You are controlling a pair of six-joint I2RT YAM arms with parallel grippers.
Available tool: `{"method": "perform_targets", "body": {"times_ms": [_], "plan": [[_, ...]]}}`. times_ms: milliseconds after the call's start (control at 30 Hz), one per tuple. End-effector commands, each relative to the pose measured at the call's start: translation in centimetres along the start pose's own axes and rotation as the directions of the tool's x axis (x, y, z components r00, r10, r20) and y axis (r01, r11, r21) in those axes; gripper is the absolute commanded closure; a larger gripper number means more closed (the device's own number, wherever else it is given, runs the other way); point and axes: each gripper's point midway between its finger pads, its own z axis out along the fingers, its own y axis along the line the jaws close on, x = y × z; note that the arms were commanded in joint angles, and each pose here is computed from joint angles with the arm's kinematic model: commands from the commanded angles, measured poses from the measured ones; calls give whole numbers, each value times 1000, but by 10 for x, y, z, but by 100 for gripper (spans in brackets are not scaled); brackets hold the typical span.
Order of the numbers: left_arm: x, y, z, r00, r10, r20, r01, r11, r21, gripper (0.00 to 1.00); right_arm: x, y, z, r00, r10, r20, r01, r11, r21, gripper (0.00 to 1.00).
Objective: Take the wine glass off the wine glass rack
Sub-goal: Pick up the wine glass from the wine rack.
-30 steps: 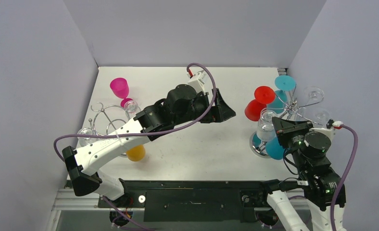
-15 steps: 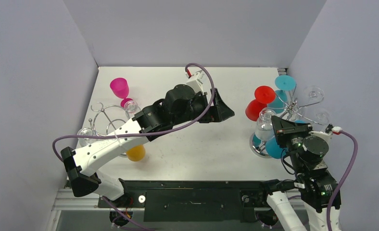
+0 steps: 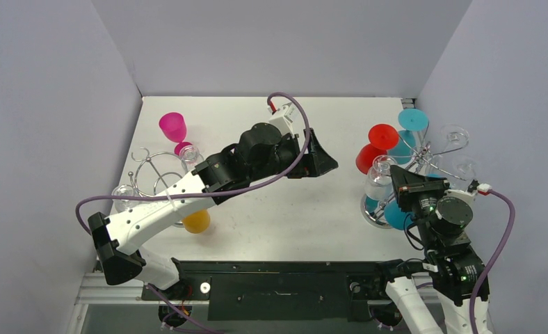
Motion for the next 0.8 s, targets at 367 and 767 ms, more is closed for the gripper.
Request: {"method": "perform_targets", "body": {"times_ms": [367, 767], "plan": [[-23, -18, -16, 997, -6, 74, 0, 997, 78, 23, -16, 42, 4, 995, 72, 64, -62, 988, -143, 100], [-22, -17, -19, 998, -4, 61, -1, 996, 89, 23, -22, 45, 12, 993, 59, 103, -46, 991, -129, 100]]}}
